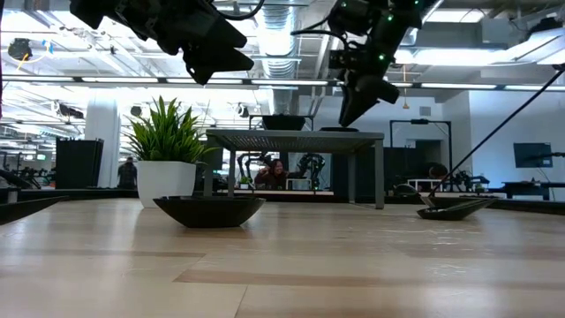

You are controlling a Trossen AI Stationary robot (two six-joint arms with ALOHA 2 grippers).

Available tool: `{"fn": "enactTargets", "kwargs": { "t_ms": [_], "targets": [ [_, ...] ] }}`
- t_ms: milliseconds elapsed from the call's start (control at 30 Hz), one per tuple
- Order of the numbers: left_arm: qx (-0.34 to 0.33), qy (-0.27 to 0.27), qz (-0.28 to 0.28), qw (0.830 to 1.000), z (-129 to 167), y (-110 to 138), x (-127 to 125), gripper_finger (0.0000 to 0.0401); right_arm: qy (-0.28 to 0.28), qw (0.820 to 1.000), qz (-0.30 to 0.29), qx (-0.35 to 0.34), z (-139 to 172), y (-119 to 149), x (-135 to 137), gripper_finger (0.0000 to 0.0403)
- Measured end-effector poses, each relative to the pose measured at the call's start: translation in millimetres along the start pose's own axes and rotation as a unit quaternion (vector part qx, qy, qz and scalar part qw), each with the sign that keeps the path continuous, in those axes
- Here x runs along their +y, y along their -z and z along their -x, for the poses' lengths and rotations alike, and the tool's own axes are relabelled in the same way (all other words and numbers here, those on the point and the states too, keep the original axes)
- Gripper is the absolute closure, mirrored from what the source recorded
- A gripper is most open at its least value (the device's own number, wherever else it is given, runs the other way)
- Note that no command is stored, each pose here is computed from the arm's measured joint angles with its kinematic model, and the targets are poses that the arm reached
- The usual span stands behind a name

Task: Pick & Place Mini shaped plates
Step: Stack the black leaf-shaped plate on top of the black leaf-shaped plate on the shelf

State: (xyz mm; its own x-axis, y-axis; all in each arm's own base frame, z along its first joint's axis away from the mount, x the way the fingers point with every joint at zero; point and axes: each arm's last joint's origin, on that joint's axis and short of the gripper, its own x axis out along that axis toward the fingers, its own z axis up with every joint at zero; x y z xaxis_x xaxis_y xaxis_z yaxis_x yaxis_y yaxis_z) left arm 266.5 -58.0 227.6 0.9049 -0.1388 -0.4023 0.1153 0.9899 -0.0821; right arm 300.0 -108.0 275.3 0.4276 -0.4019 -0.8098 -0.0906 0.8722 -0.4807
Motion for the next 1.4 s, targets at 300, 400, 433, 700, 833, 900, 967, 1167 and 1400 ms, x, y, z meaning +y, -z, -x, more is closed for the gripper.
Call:
{"fn": "enactTargets", "kwargs": {
  "t_ms": [300, 400, 433, 700, 833, 900, 967, 1167, 1400],
  "targets": [
    [0.024, 0.020, 0.079, 0.996, 0.1, 4.0, -0.9, 0.0203, -0.019, 0.999, 0.001, -0.029, 24.4, -27.2, 51.6, 0.0318],
    [0.070, 0.017, 0.146, 0.987, 0.7, 19.1, -1.0, 0.0205, -0.036, 0.998, -0.009, -0.049, 34.2, -36.6, 72.6, 0.0318],
    [0.083, 0.011, 0.174, 0.981, 1.1, 27.1, -0.5, 0.0207, -0.043, 0.998, -0.012, -0.054, 36.8, -39.2, 79.5, 0.0318],
    [0.143, -0.058, 0.359, 0.921, 8.9, 86.8, 3.2, 0.0235, -0.093, 0.990, -0.017, -0.107, 37.8, -53.9, 126.4, 0.0318],
    [0.136, -0.049, 0.374, 0.916, 11.4, 96.8, -2.9, 0.0247, -0.115, 0.986, -0.017, -0.118, 31.6, -59.6, 141.0, 0.0318],
    [0.130, -0.048, 0.371, 0.918, 10.9, 98.8, -5.9, 0.0249, -0.115, 0.986, -0.003, -0.121, 29.7, -61.0, 144.1, 0.0318],
    [0.128, -0.052, 0.366, 0.920, 10.2, 100.1, -8.4, 0.0248, -0.112, 0.984, 0.000, -0.135, 26.1, -65.8, 145.1, 0.0318],
    [0.132, -0.055, 0.368, 0.919, -7.2, 112.5, -10.2, 0.0223, -0.119, 0.986, 0.011, -0.113, 13.1, -65.0, 150.3, 0.0296],
    [0.130, -0.059, 0.371, 0.918, -19.8, 122.4, -7.7, 0.0202, -0.185, 0.974, 0.035, -0.124, -4.0, -72.3, 171.4, 0.0237]
  ]
}}
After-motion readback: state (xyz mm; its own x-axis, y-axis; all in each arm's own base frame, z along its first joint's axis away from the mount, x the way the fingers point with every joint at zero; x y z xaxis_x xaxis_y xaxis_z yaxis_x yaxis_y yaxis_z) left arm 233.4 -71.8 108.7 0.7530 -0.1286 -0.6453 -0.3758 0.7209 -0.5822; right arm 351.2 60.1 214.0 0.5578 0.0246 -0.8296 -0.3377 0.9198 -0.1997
